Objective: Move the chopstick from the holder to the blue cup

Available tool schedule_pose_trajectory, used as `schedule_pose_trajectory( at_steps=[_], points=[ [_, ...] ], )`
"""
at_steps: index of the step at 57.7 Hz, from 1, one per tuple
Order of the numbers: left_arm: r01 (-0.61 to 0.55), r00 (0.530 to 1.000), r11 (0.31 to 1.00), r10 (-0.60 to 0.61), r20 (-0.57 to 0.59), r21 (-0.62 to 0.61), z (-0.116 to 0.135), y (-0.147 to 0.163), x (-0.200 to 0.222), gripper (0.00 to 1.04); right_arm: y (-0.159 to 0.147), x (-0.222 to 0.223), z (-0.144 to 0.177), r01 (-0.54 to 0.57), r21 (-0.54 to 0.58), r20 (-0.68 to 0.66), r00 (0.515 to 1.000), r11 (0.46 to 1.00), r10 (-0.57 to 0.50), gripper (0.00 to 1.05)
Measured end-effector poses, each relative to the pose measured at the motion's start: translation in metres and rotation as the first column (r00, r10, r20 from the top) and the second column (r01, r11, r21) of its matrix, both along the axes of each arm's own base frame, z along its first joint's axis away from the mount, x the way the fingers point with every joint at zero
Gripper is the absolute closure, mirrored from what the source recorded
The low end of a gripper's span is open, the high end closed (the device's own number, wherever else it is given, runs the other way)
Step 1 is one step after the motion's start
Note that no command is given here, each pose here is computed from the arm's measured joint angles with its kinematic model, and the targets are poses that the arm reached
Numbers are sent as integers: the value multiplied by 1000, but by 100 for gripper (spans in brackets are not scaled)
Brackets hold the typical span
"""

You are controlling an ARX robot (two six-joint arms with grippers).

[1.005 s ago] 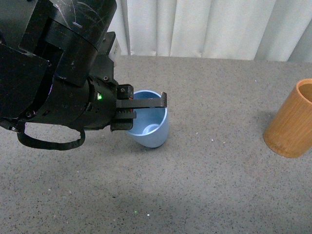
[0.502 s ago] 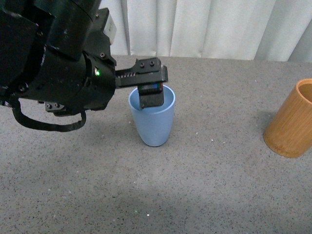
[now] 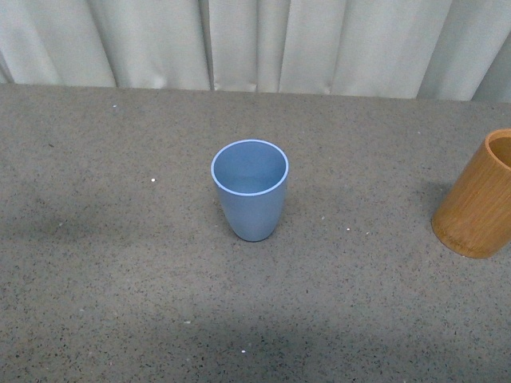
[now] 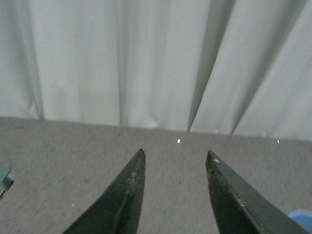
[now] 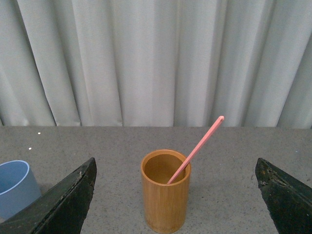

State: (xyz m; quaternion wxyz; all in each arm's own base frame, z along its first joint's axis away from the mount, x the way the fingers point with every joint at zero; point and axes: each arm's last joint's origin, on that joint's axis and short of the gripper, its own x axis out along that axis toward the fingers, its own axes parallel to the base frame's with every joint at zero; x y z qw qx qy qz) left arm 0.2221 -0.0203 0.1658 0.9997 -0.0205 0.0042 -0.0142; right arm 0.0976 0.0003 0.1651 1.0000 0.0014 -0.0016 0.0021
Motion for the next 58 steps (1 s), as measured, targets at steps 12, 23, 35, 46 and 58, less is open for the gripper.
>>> schedule_pose_trajectory(
  at_steps=[12,23,35,46,58],
  points=[
    [-26,991,999,29,-131,25,-12,20,-83,101,0,0,0,-1,0,-1,1000,1000,1,10],
    [-26,1000,999,26,-1,33,2,20,-123,101,0,0,0,3,0,-1,1000,1000,-3,10],
    [-28,999,999,27,25,33,4,20,-125,101,0,0,0,0,0,-1,1000,1000,0,10],
    [-27,999,999,26,25,33,4,20,-125,90,0,0,0,1,0,-1,1000,1000,-1,10],
    [-28,999,999,27,25,33,4,20,-125,52,-1,1,0,-7,44,-29,1000,999,8,10]
  ],
)
